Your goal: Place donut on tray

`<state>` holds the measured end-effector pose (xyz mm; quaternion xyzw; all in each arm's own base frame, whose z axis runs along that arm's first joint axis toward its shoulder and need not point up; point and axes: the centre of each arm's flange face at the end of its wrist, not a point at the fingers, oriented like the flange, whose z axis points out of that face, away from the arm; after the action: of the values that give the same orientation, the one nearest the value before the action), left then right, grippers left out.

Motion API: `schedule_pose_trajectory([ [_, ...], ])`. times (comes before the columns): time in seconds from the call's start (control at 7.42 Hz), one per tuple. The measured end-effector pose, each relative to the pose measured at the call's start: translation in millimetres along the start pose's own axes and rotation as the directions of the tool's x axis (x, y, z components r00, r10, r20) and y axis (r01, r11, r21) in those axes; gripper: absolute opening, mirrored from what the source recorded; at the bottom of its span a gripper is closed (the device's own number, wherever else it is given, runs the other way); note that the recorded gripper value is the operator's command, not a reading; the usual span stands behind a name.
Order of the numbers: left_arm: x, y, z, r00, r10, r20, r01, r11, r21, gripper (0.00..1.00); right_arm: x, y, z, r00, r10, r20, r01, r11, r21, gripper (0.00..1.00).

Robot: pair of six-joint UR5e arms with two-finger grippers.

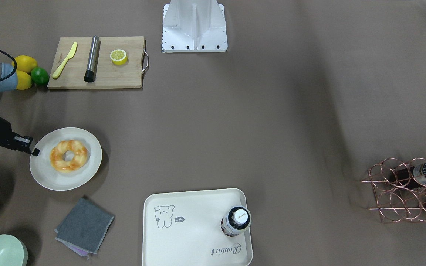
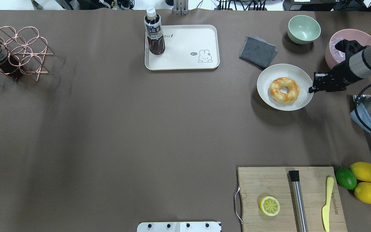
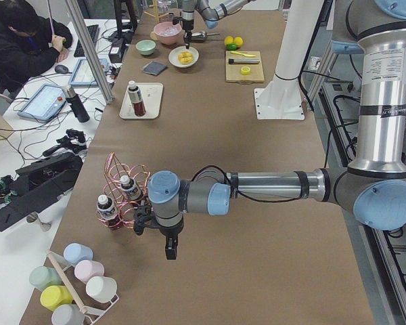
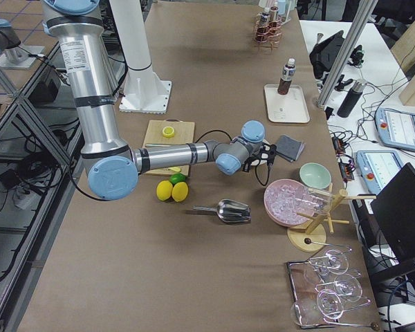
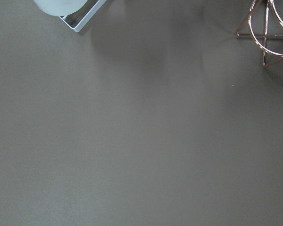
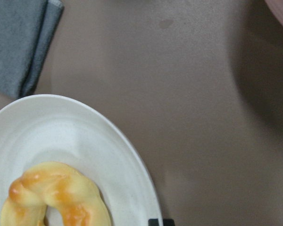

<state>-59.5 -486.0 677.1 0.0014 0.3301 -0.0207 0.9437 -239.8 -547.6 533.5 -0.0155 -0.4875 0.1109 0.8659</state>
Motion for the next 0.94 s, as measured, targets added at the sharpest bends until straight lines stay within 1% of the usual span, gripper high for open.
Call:
schedule_pose_trajectory([
  [0.27,3.3,-0.3,3.4,1.000,0.005,0.000,-0.005,1.000,-0.008,0.98,-23.5,-10.3,-21.9,0.998,0.006,0.068,-0.004,1.000,-0.031,0.00],
  [0.54,3.7,-0.7,4.1,1.000,0.005,0.001,-0.005,1.000,-0.009,0.98,-80.1,-23.3,-34.8,0.992,0.029,0.124,-0.025,0.999,-0.032,0.00],
  [0.67,4.3,-1.4,3.8,1.000,0.006,0.000,-0.006,1.000,-0.009,0.98,-116.3,-30.3,-33.9,0.989,0.027,0.143,-0.023,0.999,-0.029,0.00],
  [0.81,5.5,-3.2,2.5,1.000,0.006,-0.001,-0.006,1.000,-0.006,0.98,-152.6,-43.4,-26.4,0.988,0.023,0.150,-0.020,1.000,-0.023,0.00],
  [0.94,6.7,-5.2,1.3,1.000,0.007,-0.001,-0.007,1.000,-0.003,0.98,-186.2,-56.4,-14.4,0.989,0.028,0.144,-0.027,1.000,-0.009,0.00],
])
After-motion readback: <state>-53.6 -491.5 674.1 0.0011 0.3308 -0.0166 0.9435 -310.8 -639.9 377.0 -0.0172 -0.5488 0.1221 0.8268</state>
